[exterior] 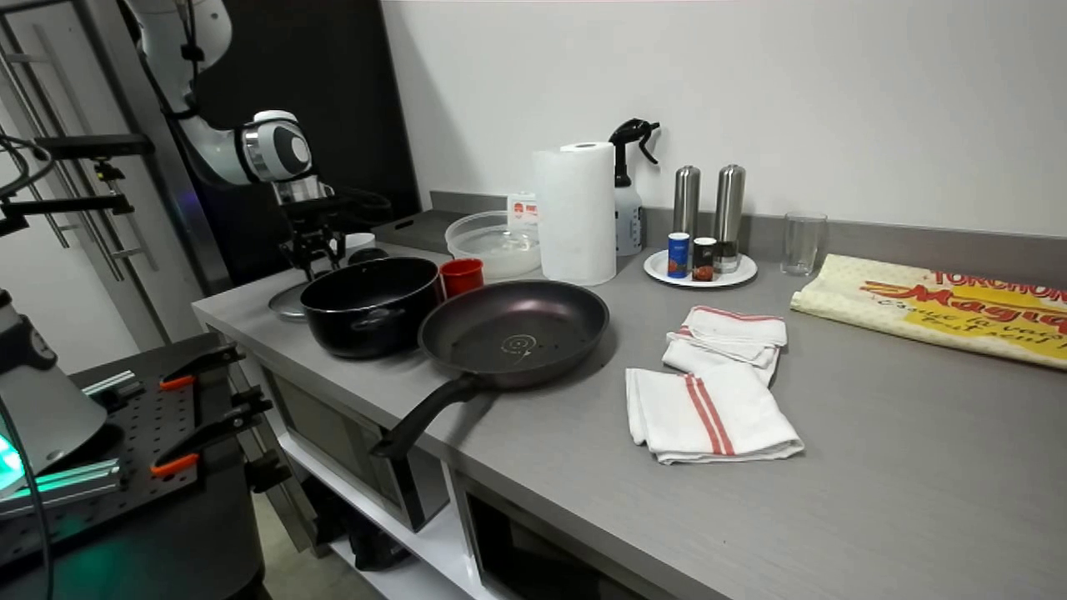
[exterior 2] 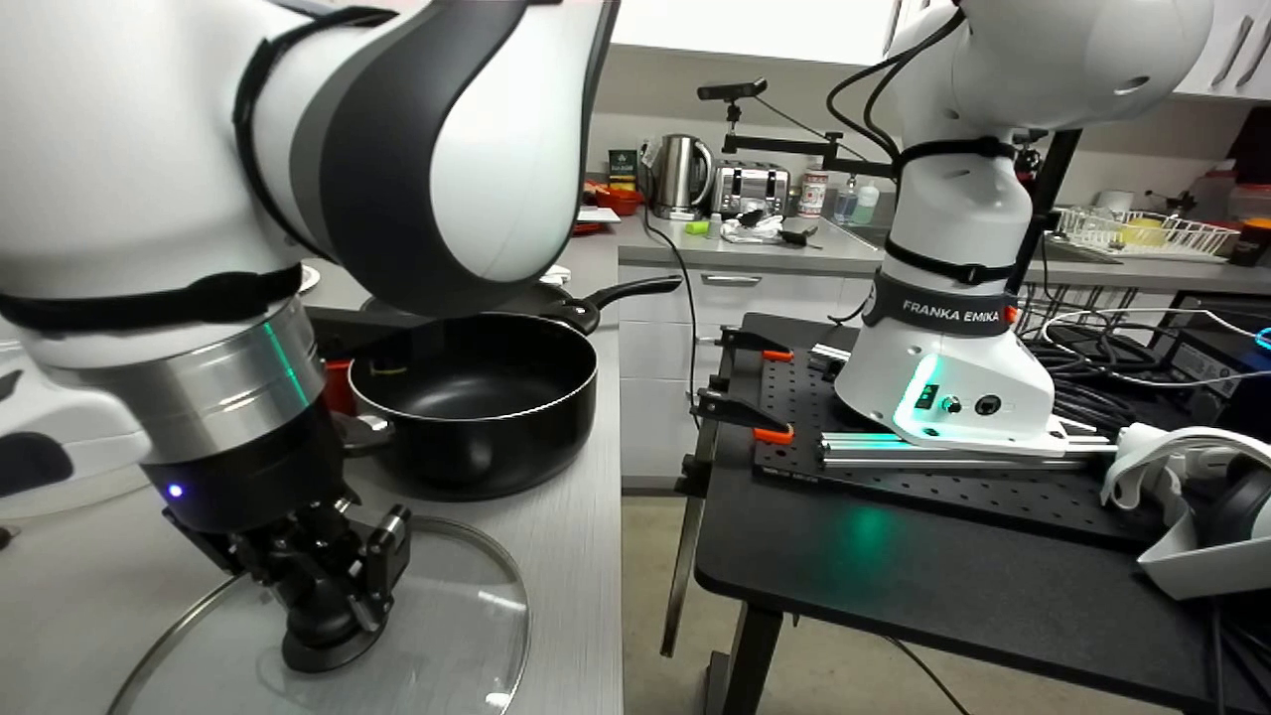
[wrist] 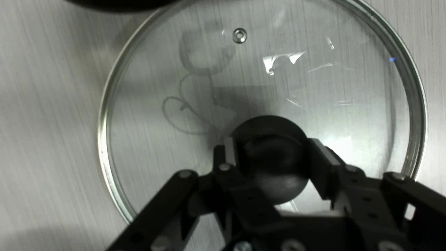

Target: Pick up the lid from the counter and put it on the pot

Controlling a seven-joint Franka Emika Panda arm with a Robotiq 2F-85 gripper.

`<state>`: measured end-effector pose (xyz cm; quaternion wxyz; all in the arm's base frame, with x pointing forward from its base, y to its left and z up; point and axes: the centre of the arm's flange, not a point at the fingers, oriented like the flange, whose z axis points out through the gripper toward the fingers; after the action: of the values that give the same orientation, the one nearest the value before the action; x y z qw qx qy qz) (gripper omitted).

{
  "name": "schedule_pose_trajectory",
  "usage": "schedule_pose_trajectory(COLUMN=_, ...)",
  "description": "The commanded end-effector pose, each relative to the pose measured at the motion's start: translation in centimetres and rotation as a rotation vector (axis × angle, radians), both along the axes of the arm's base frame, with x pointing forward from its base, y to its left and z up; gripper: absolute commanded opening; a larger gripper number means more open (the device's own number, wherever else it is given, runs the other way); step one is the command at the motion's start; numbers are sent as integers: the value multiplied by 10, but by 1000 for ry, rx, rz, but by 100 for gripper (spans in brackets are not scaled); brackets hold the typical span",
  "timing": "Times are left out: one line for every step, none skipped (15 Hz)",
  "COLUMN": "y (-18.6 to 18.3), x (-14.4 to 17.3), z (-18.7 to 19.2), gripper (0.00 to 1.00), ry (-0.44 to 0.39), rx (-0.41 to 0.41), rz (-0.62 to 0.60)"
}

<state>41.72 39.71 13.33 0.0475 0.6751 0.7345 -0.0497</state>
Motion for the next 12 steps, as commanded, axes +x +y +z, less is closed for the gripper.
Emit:
schedule_pose_trajectory(y=-6, x=-10, z=14, gripper=25, ry=-38, rx=-17, rz=-23)
schedule_pose_trajectory(y=-7, x=-12, z=17, gripper=25, ry=-46, rx=-19, rz=-29)
schedule_pose_trajectory(y=-9, x=-14, z=22, gripper=25, ry=-48, rx=-18, rz=-38)
schedule_pose_trajectory(y=-10, x=-17, z=27, gripper=25, ry=-54, rx=-19, rz=-43)
schedule_pose_trajectory(y=-10, x=-21, z=33, gripper=25, ry=-57, rx=-17, rz=-49)
schedule_pose_trajectory(y=-10, x=-26, z=41, gripper=25, ry=-65, rx=-15, rz=-52)
schedule_pose_trajectory(y=-10, x=-30, z=48, gripper=25, ry=-81, rx=-16, rz=-52)
schedule_pose_trajectory(y=-9, x=-36, z=58, gripper=25, ry=-91, rx=-13, rz=-54)
schedule_pose_trajectory(y=-8, x=-41, z=68, gripper=25, ry=-107, rx=-9, rz=-53)
schedule_pose_trajectory(y=-6, x=-45, z=76, gripper=25, ry=-121, rx=-5, rz=-54)
schedule_pose_trajectory(y=-4, x=-51, z=84, gripper=25, ry=-132, rx=2, rz=-53)
schedule_pose_trajectory(y=-1, x=-54, z=92, gripper=25, ry=-144, rx=6, rz=-50)
